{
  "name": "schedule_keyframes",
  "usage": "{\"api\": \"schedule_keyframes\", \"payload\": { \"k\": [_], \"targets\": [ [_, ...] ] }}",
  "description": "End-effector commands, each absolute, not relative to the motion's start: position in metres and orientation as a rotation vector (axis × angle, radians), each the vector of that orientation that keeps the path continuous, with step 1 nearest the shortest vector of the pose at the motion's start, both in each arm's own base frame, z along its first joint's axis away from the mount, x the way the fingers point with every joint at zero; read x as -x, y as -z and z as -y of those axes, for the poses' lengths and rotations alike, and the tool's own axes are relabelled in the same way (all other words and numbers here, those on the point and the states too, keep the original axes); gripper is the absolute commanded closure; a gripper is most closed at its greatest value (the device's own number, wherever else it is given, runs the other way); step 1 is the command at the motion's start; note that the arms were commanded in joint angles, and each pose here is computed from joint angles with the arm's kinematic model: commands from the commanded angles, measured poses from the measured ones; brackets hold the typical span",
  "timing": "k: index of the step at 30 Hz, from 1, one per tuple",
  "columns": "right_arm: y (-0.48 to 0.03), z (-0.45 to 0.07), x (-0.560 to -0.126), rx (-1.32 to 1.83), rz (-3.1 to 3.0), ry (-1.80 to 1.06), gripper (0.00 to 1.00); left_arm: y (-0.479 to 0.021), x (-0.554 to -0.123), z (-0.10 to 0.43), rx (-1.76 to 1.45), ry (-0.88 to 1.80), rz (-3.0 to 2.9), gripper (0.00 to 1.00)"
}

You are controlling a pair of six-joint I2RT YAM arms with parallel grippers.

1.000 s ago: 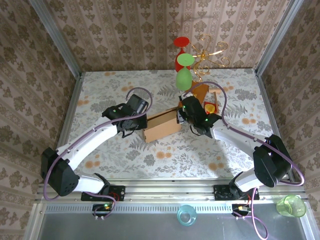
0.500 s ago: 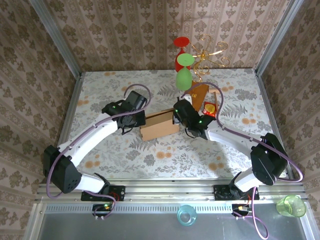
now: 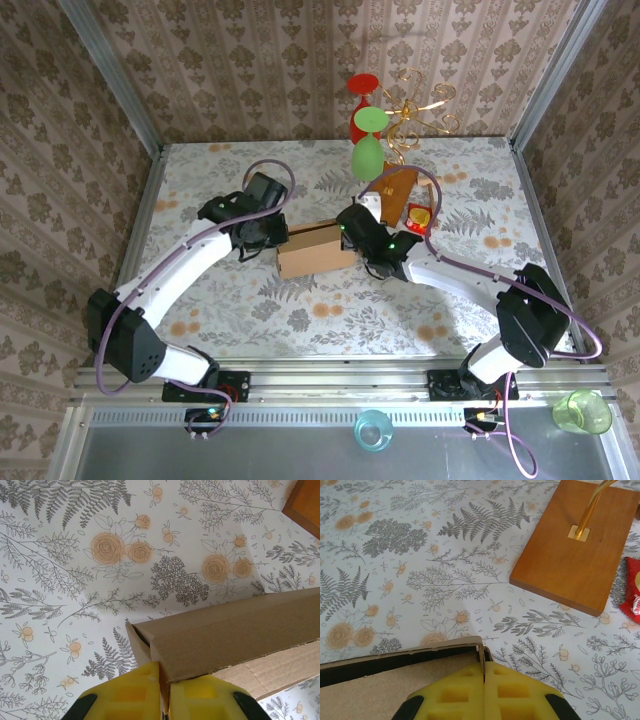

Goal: Fold the paper box

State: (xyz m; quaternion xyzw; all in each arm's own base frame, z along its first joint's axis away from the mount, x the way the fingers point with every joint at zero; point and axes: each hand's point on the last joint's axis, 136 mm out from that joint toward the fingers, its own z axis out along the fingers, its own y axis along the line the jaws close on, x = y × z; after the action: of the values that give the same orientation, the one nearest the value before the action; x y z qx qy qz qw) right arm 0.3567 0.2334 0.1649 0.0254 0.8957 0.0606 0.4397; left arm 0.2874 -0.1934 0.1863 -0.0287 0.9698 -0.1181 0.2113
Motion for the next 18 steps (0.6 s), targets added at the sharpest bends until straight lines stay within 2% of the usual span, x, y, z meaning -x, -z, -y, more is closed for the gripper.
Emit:
{"api": "schedule_keyframes", "payload": {
  "k": [1,4,10,18],
  "targets": [
    [-0.142,-0.231,-0.345,-0.061,-2.295,-0.075,1.0,-0.196,-0.288,0.206,0.049,0.421,-2.705,0.89],
    [-0.142,-0.233,-0.344,-0.054,-2.29,-0.064,1.0,-0.193,-0.288,0.205,0.051,0.43,-2.724,0.9],
    [-0.143,-0.232,-0.345,-0.037,-2.28,-0.048,1.0,-0.191,-0.288,0.203,0.05,0.425,-2.748,1.0],
    [-0.146,-0.242,-0.349,0.055,-2.282,-0.07,1.0,-0.198,-0.288,0.199,0.06,0.446,-2.752,1.0]
  ]
}}
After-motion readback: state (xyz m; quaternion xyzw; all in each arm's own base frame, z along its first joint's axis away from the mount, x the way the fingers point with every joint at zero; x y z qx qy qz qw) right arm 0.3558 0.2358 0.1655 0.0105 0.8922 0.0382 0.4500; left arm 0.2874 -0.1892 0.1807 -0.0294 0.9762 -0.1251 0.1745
